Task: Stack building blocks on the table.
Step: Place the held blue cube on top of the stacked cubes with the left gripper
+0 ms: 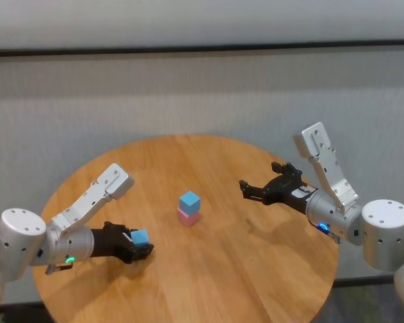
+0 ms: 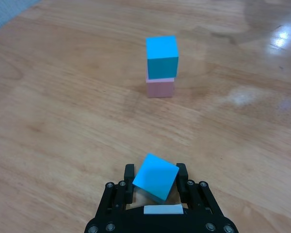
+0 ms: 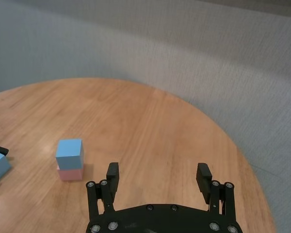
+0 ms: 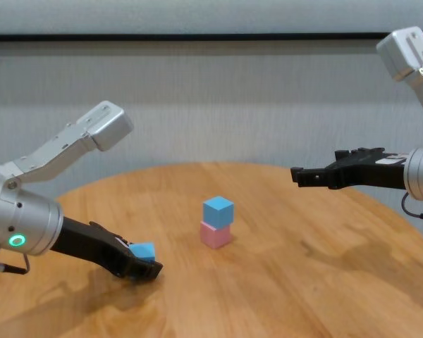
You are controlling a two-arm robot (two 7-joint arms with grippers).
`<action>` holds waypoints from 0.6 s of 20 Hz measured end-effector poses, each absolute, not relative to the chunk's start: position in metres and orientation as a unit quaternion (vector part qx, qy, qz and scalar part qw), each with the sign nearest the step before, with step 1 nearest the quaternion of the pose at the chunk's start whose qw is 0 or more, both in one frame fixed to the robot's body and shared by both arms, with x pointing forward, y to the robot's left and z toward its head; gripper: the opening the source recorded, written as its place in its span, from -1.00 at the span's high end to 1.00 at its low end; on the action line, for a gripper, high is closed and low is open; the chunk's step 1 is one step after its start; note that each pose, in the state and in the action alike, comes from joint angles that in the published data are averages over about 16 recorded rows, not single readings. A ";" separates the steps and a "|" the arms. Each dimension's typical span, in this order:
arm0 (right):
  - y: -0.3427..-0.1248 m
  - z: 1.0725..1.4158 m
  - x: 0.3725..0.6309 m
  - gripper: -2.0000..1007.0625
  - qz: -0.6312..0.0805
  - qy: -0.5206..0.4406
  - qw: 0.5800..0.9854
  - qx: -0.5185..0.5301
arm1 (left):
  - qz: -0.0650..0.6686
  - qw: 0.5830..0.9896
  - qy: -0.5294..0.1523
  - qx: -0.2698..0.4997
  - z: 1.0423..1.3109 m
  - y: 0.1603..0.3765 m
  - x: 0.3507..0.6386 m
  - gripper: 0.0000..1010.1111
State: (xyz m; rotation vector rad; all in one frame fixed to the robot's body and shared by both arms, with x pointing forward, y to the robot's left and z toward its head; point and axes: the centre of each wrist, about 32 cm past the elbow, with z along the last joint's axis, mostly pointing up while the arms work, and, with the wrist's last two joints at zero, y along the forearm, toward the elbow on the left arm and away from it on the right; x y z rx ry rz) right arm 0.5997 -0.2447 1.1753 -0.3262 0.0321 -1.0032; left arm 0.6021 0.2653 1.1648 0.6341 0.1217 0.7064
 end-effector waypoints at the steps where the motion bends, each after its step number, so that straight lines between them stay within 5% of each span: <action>1: -0.245 1.175 0.600 -1.00 -0.479 0.015 0.864 -0.156 | 0.340 0.888 0.058 0.305 1.165 0.265 0.602 -0.07; 12: -0.245 1.175 0.600 -0.99 -0.479 0.015 0.864 -0.156 | 0.339 0.893 0.041 0.294 1.186 0.257 0.605 -0.06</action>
